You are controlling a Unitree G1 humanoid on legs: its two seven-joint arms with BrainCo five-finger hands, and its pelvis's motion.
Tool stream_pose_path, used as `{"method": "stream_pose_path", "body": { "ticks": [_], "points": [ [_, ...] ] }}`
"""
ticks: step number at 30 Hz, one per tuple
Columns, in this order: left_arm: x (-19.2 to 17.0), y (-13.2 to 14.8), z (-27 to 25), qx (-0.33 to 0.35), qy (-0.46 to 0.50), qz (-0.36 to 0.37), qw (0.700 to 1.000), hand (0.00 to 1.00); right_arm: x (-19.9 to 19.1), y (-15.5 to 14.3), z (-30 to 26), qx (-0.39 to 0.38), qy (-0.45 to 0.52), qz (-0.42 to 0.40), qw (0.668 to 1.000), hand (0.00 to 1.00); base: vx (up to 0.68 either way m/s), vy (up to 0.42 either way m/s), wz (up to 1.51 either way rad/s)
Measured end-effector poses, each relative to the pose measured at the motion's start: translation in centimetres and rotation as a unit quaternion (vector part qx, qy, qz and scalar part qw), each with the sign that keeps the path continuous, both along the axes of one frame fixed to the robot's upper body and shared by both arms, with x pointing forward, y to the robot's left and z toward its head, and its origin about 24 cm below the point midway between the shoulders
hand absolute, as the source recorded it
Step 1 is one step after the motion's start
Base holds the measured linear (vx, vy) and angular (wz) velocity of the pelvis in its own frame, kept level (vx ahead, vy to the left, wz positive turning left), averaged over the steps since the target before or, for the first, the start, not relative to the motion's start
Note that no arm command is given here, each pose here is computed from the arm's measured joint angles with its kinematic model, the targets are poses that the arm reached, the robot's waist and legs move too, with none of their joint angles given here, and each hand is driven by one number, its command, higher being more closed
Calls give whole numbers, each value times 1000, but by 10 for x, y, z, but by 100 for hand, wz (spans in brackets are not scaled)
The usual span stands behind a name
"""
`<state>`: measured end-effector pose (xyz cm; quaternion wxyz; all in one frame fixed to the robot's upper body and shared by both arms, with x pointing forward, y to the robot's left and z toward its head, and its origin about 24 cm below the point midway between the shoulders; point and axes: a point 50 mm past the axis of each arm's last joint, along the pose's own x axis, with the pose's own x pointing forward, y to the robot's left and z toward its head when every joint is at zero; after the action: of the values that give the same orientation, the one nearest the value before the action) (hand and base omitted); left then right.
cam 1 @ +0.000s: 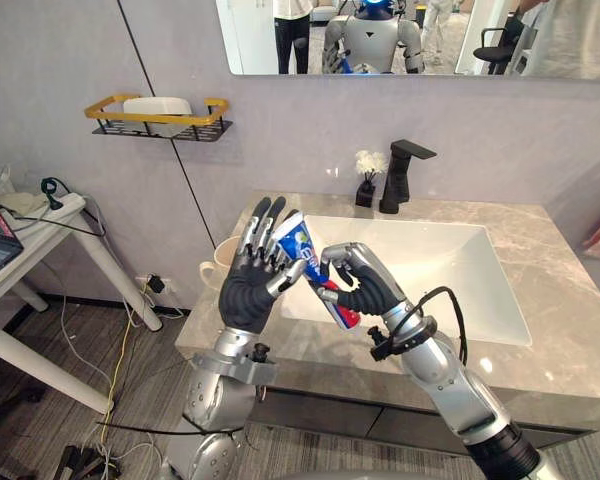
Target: Organize washtable
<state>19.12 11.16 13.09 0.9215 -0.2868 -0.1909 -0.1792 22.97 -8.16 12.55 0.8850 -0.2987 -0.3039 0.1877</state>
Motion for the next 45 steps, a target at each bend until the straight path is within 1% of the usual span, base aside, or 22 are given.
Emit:
{"method": "stream_pose_path", "body": {
  "ticks": [4,15,21,28,30,31,41,45],
  "points": [
    [-2,12,-6,16,10,35,999,0,0,0,-1,-5,0,0,1000,100,0,0,0],
    [1,15,-14,29,25,33,999,0,-1,-2,-3,-23,3,4,1000,100,-26,-8,1],
    [-1,9,-17,37,28,9,999,0,-2,-2,-5,-47,4,19,999,100,-24,-8,0],
    [-4,0,-19,27,35,-32,999,0,-2,2,-6,-64,-3,41,997,100,-27,-8,0],
    [-4,0,-20,30,37,-33,998,0,-2,3,-6,-69,-3,45,997,100,0,0,0],
    [-4,0,-21,32,38,-34,998,100,-2,4,-6,-71,-5,49,996,100,0,0,0],
    [-2,-1,-24,30,44,-39,998,100,-8,10,-9,-102,-12,88,991,100,-10,-3,0],
    [3,-4,-19,32,29,-44,998,100,-10,10,-10,-106,-17,96,990,100,-41,-10,0]
  ]
}}
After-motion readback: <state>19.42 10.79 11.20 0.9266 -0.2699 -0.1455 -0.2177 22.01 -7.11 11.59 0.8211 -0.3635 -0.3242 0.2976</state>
